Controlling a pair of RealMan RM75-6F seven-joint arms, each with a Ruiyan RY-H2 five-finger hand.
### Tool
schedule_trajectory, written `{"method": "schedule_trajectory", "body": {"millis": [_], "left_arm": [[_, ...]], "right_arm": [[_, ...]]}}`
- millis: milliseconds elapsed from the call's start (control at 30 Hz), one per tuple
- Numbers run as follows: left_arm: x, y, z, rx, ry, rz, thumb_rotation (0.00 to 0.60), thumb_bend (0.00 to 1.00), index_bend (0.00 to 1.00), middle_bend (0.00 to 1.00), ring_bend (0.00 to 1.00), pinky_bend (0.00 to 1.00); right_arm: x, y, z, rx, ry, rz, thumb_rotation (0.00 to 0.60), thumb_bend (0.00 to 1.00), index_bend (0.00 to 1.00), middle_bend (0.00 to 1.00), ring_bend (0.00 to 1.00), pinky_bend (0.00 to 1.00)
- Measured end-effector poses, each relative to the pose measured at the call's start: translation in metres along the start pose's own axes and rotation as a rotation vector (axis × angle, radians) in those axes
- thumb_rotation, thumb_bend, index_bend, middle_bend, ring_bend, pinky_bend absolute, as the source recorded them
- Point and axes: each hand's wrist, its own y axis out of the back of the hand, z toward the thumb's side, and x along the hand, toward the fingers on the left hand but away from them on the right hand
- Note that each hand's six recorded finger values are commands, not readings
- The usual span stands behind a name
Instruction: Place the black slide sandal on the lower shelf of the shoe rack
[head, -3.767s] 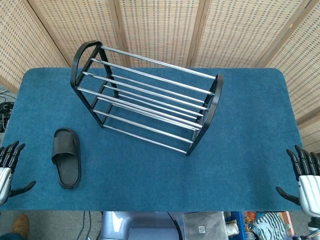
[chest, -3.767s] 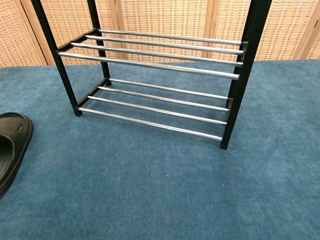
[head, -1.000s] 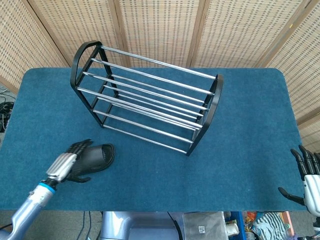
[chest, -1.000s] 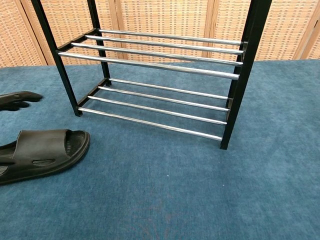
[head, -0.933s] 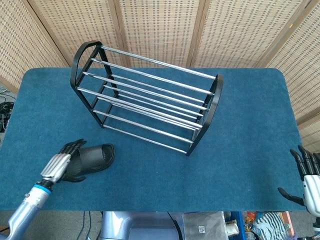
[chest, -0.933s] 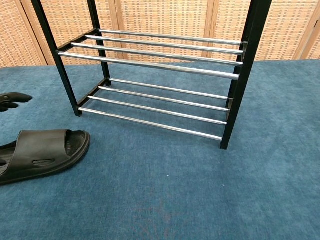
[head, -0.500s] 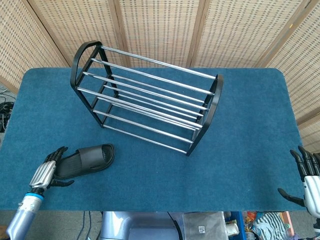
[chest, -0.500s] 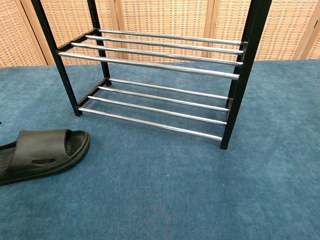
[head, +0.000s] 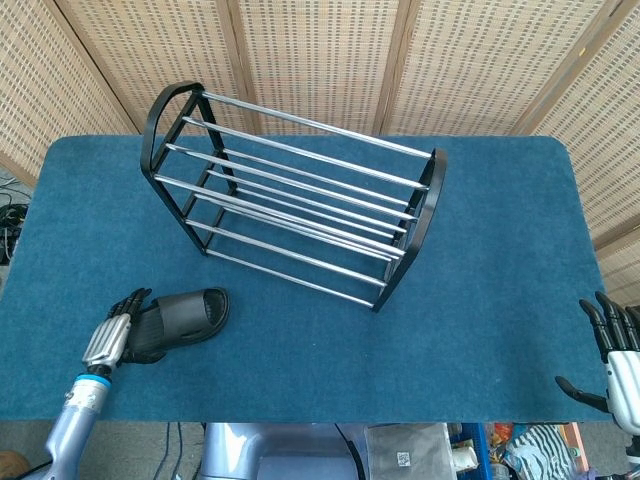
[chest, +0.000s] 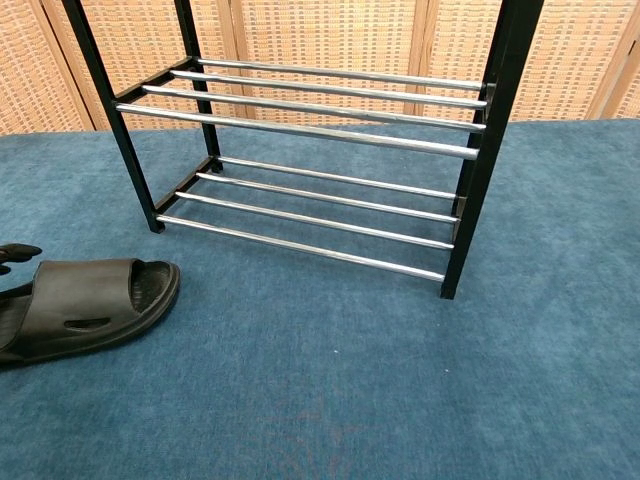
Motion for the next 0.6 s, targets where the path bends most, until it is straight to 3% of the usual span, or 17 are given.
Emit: {"method": "schedule_trajectory", "body": {"millis": [267,433,500,600], "left_arm": [[0.010,-0.014,0.006,0.033,0.026,-0.005,0.600,0.15,0.00,0.00,0.00,0.01],[0.012,-0.018,0.007,0.027,0.035,0.015,0.600,0.16,0.00,0.01,0.00,0.15],[0.014,-0.019,0.007,0.027,0.037,0.022,0.600,0.22,0.02,0.10,0.07,0.27],[0.015,-0.023,0.008,0.023,0.038,0.020,0.600,0.39,0.18,0.28,0.23,0.41]], "right_arm": [[0.000,0.001,-0.002,-0.004,-0.006,-0.003,0.600,0.00,0.00,0.00,0.00,0.00],[-0.001,0.001,-0.001,-0.005,-0.003,-0.001,0.600,0.00,0.00,0.00,0.00,0.00],[0.000,0.001,-0.001,-0.006,-0.003,0.001,0.600,0.00,0.00,0.00,0.00,0.00],[0.000,0.001,-0.001,-0.006,-0.003,0.000,0.600,0.00,0.00,0.00,0.00,0.00]]}}
